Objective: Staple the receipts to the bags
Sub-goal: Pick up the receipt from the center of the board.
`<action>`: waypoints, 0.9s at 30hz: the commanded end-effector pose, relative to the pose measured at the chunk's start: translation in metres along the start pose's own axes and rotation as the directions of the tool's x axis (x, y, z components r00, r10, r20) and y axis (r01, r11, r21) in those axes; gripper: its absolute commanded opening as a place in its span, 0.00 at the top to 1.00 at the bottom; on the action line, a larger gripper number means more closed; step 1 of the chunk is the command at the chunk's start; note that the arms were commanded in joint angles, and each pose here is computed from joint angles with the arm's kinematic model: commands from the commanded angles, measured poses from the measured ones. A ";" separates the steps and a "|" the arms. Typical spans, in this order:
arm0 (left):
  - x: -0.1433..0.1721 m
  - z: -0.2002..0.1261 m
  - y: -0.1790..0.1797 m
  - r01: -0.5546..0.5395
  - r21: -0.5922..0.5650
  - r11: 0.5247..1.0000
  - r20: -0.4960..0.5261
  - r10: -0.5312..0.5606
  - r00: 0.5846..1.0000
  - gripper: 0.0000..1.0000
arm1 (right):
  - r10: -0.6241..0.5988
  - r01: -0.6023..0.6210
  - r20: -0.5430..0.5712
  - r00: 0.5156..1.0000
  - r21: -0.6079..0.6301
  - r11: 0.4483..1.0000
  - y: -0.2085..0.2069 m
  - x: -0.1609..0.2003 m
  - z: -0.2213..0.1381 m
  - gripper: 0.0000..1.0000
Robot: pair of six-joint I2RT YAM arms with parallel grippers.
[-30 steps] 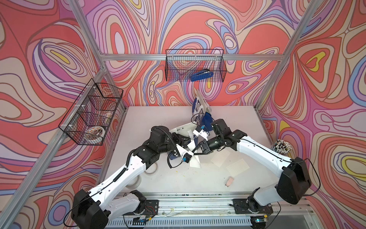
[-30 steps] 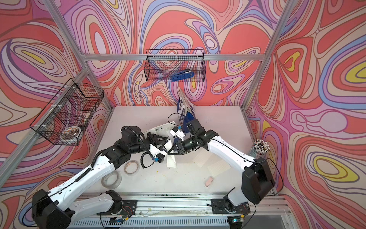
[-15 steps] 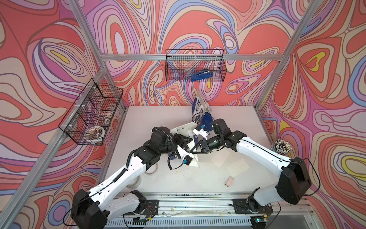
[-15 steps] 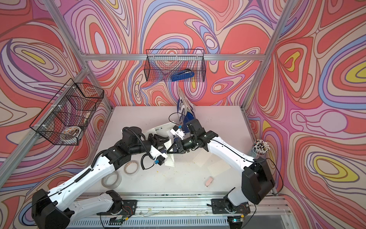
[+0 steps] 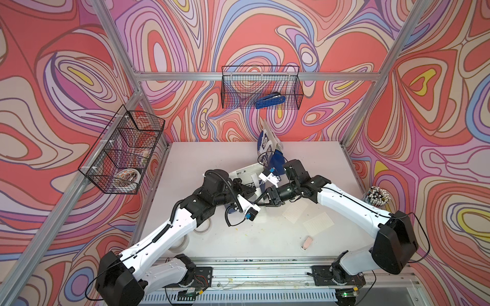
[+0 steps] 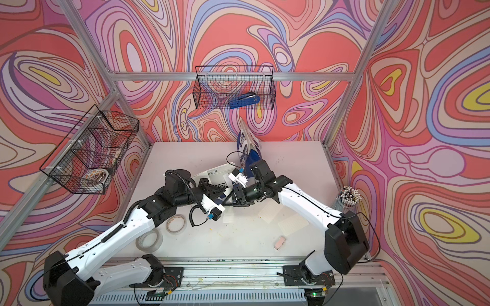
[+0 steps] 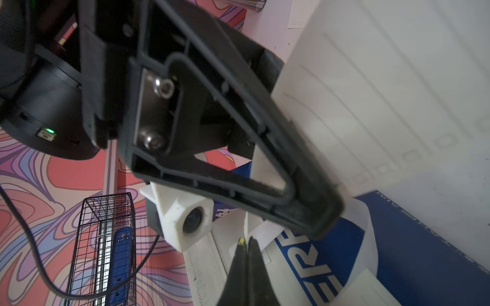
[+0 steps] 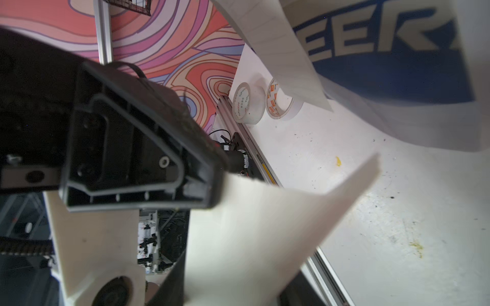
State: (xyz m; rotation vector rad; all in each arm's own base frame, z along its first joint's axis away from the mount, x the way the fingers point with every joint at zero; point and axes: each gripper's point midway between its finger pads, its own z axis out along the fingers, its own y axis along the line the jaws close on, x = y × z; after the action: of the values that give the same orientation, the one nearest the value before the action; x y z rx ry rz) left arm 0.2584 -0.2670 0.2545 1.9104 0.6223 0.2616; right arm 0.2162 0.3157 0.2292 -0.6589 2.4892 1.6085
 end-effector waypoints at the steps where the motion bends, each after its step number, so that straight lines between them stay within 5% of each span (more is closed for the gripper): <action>1: 0.004 -0.006 -0.005 -0.007 0.032 0.999 -0.044 0.008 0.999 1.00 | -0.117 0.094 0.092 0.989 0.229 0.969 -0.009 -0.010 -0.025 0.42; 5: 0.004 -0.016 -0.010 0.111 0.115 0.987 -0.072 -0.103 0.992 1.00 | -0.363 0.245 0.235 0.902 0.413 0.877 -0.006 -0.023 -0.061 0.35; 10: -0.008 -0.026 -0.021 0.247 0.251 0.936 -0.074 -0.236 0.969 1.00 | -0.714 0.513 0.319 0.623 0.523 0.681 0.031 -0.020 -0.089 0.30; 12: -0.016 -0.028 -0.023 0.301 0.304 0.904 -0.072 -0.293 0.953 1.00 | -0.765 0.533 0.301 0.569 0.572 0.623 0.032 -0.021 -0.091 0.29; 19: -0.026 -0.026 -0.032 0.430 0.456 0.779 -0.158 -0.404 0.901 1.00 | -0.826 0.638 0.130 0.549 0.574 0.514 0.035 -0.008 -0.043 0.25; 27: -0.022 -0.017 -0.035 0.475 0.494 0.729 -0.218 -0.425 0.879 1.00 | -0.787 0.600 0.137 0.602 0.573 0.558 0.022 0.008 -0.042 0.26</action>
State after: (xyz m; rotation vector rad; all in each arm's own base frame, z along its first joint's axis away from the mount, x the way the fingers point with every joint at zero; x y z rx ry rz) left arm 0.2301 -0.2612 0.2329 2.1663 1.2488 -0.1406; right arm 0.2097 0.2900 0.2671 -0.9953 1.8003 0.6993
